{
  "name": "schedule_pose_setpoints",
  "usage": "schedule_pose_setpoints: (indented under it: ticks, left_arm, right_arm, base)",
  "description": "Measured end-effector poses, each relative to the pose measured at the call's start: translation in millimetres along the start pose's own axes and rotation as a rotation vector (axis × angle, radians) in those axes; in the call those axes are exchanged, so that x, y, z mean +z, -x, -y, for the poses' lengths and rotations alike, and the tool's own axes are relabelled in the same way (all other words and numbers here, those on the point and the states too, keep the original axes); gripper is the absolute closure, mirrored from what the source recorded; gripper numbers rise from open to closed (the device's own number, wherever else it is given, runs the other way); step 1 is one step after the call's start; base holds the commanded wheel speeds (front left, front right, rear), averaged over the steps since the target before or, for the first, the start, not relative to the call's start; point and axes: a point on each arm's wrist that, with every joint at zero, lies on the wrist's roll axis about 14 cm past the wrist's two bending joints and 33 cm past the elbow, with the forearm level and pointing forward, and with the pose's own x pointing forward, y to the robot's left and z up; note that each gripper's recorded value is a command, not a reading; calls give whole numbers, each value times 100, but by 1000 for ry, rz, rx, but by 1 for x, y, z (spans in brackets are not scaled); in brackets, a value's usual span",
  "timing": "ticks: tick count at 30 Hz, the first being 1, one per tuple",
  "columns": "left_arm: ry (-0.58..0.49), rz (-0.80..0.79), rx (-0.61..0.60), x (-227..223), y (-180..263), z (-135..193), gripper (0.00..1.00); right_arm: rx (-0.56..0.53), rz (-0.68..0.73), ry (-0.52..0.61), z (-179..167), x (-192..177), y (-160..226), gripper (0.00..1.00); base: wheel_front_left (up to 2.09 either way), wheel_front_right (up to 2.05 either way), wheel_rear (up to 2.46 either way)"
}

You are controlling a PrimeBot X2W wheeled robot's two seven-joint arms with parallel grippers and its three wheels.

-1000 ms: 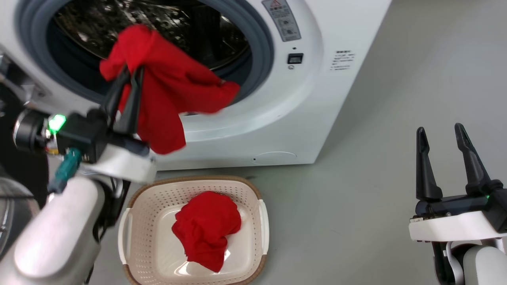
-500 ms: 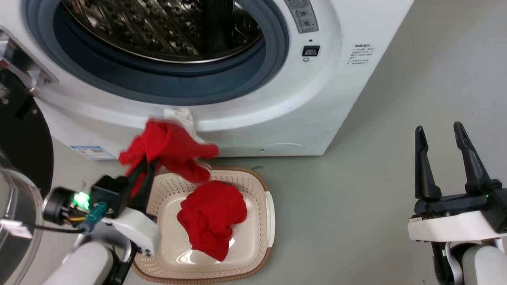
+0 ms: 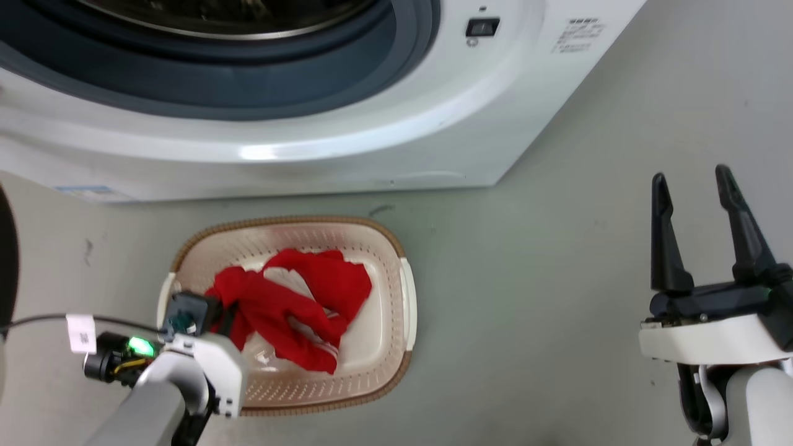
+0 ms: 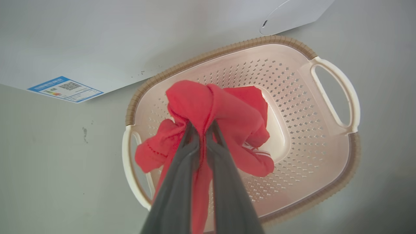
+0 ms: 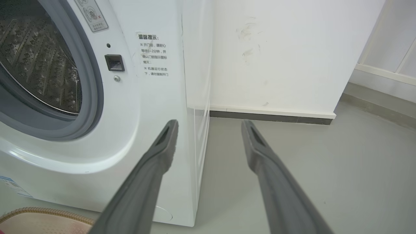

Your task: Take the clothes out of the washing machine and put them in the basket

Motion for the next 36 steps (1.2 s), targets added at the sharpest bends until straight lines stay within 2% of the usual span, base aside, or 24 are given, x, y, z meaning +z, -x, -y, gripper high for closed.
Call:
schedule_pose_setpoints:
  ticks: [7,14,23,25,31,32,33,34,36]
  left_arm:
    - [49,-150,56,-38,-43,-23,100]
    - [65,-301,61,-84,-71,-25,100]
    - [106,-342,48,-105,-99,-12,100]
    - [151,-329,69,-104,-105,-13,100]
    - [173,-334,88,-106,-111,-14,100]
    - [173,-330,88,-103,-112,-14,69]
    - [171,-320,88,-101,-113,-14,31]
    - [169,-313,89,-98,-113,-14,0]
    - [165,-307,89,-94,-111,-14,0]
  right_arm:
    - [5,-64,19,1,-32,-12,0]
    - [-5,-133,35,6,-64,-16,0]
    - [-14,-192,49,12,-92,-17,0]
    - [-13,-200,49,11,-96,-18,0]
    - [2,-215,48,7,-105,-19,0]
    - [3,-214,48,6,-104,-19,0]
    - [3,-212,49,6,-104,-19,0]
    - [3,-210,49,6,-102,-20,0]
    - [5,-200,47,5,-98,-20,0]
  base:
    - [0,0,0]
    - [0,0,0]
    - [0,0,0]
    - [0,0,0]
    - [0,0,0]
    - [0,0,0]
    - [0,0,0]
    - [0,0,0]
    - [0,0,0]
